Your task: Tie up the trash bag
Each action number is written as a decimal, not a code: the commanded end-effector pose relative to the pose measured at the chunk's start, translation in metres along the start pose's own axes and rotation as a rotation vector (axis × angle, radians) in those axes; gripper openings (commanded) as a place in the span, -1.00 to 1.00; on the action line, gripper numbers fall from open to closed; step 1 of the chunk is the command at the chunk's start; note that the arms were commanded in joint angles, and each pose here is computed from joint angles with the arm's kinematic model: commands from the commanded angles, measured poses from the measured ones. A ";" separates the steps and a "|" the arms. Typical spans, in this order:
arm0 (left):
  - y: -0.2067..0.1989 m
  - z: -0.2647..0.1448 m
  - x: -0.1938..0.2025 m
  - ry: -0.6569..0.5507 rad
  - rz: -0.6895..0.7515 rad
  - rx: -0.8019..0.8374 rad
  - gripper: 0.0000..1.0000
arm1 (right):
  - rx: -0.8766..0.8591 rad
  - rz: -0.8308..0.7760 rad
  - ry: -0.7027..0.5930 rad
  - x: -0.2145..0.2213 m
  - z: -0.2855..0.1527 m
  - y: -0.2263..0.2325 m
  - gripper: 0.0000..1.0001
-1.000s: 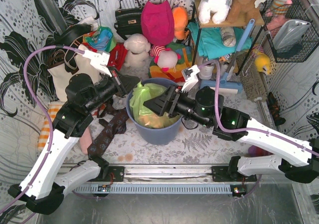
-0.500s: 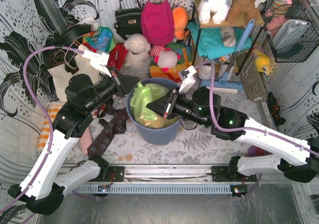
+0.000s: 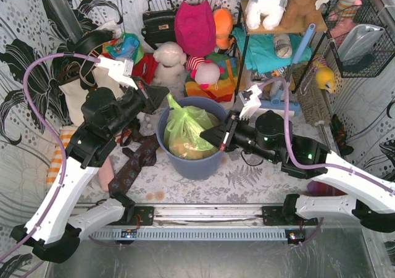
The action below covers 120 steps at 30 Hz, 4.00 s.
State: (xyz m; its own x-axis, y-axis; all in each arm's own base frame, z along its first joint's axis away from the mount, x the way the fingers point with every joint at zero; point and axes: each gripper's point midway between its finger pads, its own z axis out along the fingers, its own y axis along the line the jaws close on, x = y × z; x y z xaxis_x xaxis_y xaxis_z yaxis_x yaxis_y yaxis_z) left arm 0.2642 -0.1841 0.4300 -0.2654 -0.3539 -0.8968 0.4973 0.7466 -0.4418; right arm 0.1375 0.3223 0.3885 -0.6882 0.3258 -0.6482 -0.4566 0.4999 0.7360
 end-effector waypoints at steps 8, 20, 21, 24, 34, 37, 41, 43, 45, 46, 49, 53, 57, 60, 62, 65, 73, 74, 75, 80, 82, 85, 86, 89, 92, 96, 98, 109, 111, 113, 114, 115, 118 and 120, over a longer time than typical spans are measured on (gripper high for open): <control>0.038 0.001 -0.014 -0.096 0.070 -0.191 -1.00 | 0.201 0.030 0.127 0.057 -0.026 -0.080 -1.00; 0.022 -0.005 -0.019 -0.085 0.007 -0.139 0.23 | 0.155 0.018 0.056 0.038 -0.023 -0.066 -0.71; 0.019 -0.007 -0.020 -0.079 -0.004 -0.130 0.31 | 0.149 0.020 0.046 0.035 -0.024 -0.064 -0.64; 0.013 -0.010 -0.016 -0.052 -0.051 -0.111 0.44 | 0.133 0.018 0.032 0.030 -0.024 -0.059 -0.54; 0.018 -0.018 0.016 0.025 -0.176 -0.128 0.76 | 0.088 0.015 0.012 0.023 -0.019 -0.046 -0.42; 0.018 -0.022 0.016 0.015 -0.221 -0.135 0.79 | 0.078 0.013 0.007 0.021 -0.019 -0.043 -0.41; 0.014 -0.025 0.009 -0.018 -0.275 -0.131 0.80 | 0.071 0.009 0.001 0.020 -0.017 -0.041 -0.41; 0.013 -0.026 0.005 -0.037 -0.309 -0.131 0.81 | 0.068 0.006 -0.004 0.019 -0.017 -0.040 -0.41; 0.012 -0.029 0.004 -0.048 -0.346 -0.131 0.81 | 0.068 0.004 -0.004 0.019 -0.016 -0.040 -0.41; 0.012 -0.030 0.004 -0.050 -0.362 -0.138 0.80 | 0.065 0.003 -0.005 0.019 -0.016 -0.040 -0.41; 0.019 -0.039 0.002 -0.068 -0.413 -0.187 0.77 | 0.064 0.005 -0.011 0.018 -0.016 -0.040 -0.41; 0.023 -0.050 0.003 -0.074 -0.502 -0.240 0.72 | 0.060 0.004 -0.024 0.016 -0.016 -0.040 -0.41; 0.017 -0.042 0.012 0.006 -0.590 -0.256 0.73 | 0.053 -0.002 -0.026 0.015 -0.014 -0.038 -0.42; 0.018 -0.030 0.023 0.058 -0.650 -0.280 0.73 | 0.049 -0.006 -0.023 0.016 -0.012 -0.036 -0.43; 0.019 -0.023 0.031 0.079 -0.694 -0.290 0.72 | 0.045 -0.007 -0.025 0.015 -0.010 -0.035 -0.43; 0.017 -0.017 0.035 0.087 -0.733 -0.278 0.65 | 0.039 -0.010 -0.028 0.014 -0.010 -0.034 -0.44; 0.022 -0.013 0.035 0.054 -0.758 -0.291 0.32 | 0.019 -0.016 -0.014 0.017 -0.007 -0.029 -0.44; 0.023 -0.013 0.036 0.053 -0.759 -0.292 0.27 | 0.016 -0.020 -0.011 0.017 -0.007 -0.029 -0.42; 0.024 -0.012 0.036 0.052 -0.762 -0.295 0.20 | 0.015 -0.023 -0.010 0.017 -0.008 -0.028 -0.39; 0.026 -0.005 0.039 0.051 -0.758 -0.295 -0.22 | 0.001 -0.036 -0.012 0.013 -0.017 -0.026 -0.32; 0.027 -0.002 0.041 0.055 -0.754 -0.297 -0.32 | -0.004 -0.050 -0.008 0.013 -0.020 -0.025 -0.26; 0.026 0.003 0.039 0.053 -0.748 -0.286 -0.46 | -0.015 -0.077 -0.015 0.009 -0.026 -0.023 -0.21; 0.026 0.004 0.038 0.050 -0.747 -0.282 -0.46 | -0.022 -0.089 -0.017 0.007 -0.028 -0.021 -0.19; 0.025 0.008 0.036 0.048 -0.735 -0.274 -0.35 | -0.038 -0.119 -0.017 0.002 -0.035 -0.016 -0.06; 0.025 0.011 0.035 0.046 -0.714 -0.269 -0.28 | -0.065 -0.098 -0.004 0.001 -0.038 -0.006 0.17; 0.025 0.012 0.035 0.049 -0.702 -0.263 -0.75 | -0.107 -0.029 0.024 0.002 -0.034 0.010 0.38; 0.025 0.013 0.037 0.051 -0.704 -0.259 -0.94 | -0.122 0.003 0.055 0.007 -0.028 0.017 0.48; 0.019 0.020 0.036 0.060 -0.686 -0.216 -1.00 | -0.169 0.074 0.147 0.031 0.004 0.031 0.43; 0.019 0.021 0.037 0.064 -0.681 -0.214 -1.00 | -0.160 0.079 0.147 0.032 0.009 0.029 0.38; 0.019 0.022 0.039 0.067 -0.680 -0.212 -1.00 | -0.160 0.086 0.140 0.032 0.012 0.028 0.33; 0.019 0.023 0.039 0.069 -0.680 -0.211 -1.00 | -0.162 0.090 0.137 0.032 0.014 0.028 0.32; 0.019 0.023 0.040 0.071 -0.681 -0.210 -1.00 | -0.160 0.099 0.134 0.031 0.015 0.027 0.32; 0.019 0.024 0.042 0.077 -0.681 -0.209 -1.00 | -0.158 0.109 0.121 0.027 0.019 0.026 0.23; 0.020 0.024 0.042 0.078 -0.682 -0.209 -1.00 | -0.153 0.114 0.119 0.026 0.021 0.024 0.09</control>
State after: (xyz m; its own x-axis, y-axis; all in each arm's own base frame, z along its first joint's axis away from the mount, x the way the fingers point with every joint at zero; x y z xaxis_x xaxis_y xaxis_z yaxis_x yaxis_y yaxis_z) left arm 0.2786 -0.1949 0.3732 -0.5352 -0.7475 -0.3936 -0.0222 0.4782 -0.8780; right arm 0.1151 0.3550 0.3762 -0.7946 0.2356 -0.5596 -0.4571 0.3745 0.8067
